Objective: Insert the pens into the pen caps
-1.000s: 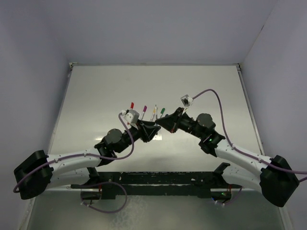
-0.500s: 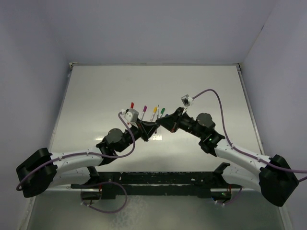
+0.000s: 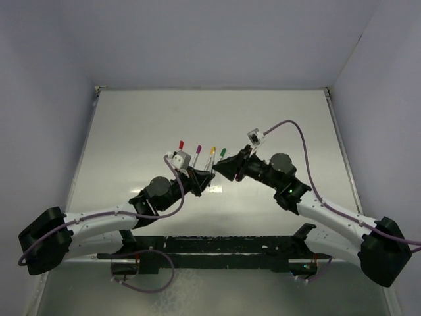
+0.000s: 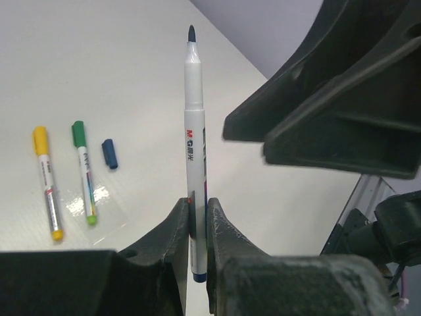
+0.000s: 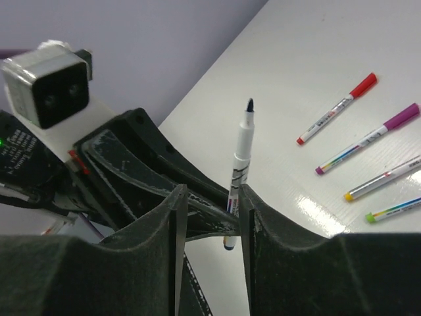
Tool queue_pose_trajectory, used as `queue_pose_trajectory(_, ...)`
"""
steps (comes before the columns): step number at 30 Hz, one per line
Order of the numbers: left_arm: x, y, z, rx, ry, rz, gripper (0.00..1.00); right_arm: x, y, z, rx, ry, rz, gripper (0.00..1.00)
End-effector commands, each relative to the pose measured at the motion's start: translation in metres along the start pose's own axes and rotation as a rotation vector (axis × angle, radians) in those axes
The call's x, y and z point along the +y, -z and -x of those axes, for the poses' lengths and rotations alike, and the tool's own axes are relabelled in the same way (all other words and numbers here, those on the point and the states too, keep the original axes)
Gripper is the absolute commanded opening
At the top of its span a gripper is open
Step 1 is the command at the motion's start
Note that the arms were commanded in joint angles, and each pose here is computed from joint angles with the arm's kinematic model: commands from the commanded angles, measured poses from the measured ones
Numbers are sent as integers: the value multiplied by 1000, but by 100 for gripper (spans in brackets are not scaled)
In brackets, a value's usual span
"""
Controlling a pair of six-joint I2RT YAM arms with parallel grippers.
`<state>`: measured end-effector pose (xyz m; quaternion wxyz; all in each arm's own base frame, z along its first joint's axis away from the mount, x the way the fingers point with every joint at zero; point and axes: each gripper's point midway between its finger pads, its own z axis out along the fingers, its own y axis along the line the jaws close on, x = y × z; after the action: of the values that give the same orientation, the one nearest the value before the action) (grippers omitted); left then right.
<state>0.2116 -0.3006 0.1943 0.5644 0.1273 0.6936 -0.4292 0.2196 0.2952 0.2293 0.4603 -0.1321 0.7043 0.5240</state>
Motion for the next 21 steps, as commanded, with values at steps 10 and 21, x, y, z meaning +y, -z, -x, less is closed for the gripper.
queue_pose_trajectory(10, 51, 32, -13, 69, -35, 253, 0, -44, 15, 51, -67, 76, -415, 29)
queue_pose_trajectory(21, 63, 45, -32, 292, -142, 346, 0, -163, 19, -25, 324, 70, -991, 28)
